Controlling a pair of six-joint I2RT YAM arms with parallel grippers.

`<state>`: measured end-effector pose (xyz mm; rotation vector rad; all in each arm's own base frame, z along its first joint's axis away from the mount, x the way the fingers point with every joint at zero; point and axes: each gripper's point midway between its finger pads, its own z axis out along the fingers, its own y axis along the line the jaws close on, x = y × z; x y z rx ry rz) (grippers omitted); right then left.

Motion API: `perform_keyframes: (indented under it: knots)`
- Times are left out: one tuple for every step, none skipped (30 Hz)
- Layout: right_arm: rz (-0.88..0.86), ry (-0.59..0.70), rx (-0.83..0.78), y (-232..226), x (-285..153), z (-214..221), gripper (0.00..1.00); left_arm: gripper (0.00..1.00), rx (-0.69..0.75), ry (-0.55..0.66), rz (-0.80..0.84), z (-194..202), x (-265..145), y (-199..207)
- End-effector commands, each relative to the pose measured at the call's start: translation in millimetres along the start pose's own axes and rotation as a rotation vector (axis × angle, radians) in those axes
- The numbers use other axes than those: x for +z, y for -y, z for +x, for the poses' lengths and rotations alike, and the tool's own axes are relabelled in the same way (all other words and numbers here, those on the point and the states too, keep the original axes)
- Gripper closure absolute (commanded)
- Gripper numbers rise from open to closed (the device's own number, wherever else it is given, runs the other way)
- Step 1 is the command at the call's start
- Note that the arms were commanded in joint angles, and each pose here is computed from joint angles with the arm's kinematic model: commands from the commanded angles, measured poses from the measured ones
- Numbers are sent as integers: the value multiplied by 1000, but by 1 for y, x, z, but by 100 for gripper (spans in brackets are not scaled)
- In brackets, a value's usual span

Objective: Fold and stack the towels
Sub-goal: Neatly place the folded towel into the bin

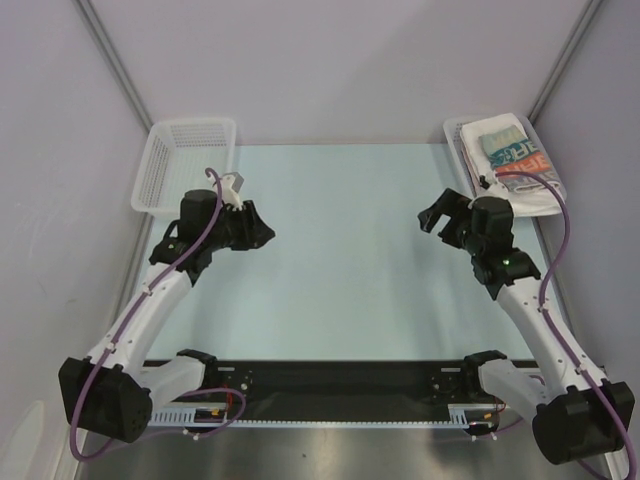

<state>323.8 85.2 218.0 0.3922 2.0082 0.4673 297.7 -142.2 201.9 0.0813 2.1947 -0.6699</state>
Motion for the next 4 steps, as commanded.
perform_keyframes:
  knots:
    - [-5, 43, -28, -3, 3, -12, 0, 52, 44, 47, -13, -10, -7, -2]
    - [-4, 47, -26, -3, 3, -13, 0, 52, 45, 45, -12, -9, -7, -2]
    - [-2, 52, -23, -4, 4, -14, 0, 52, 43, 42, -8, -9, -7, -1]
    - [0, 60, -21, -4, 4, -16, 0, 52, 45, 43, -6, -9, -7, -1]
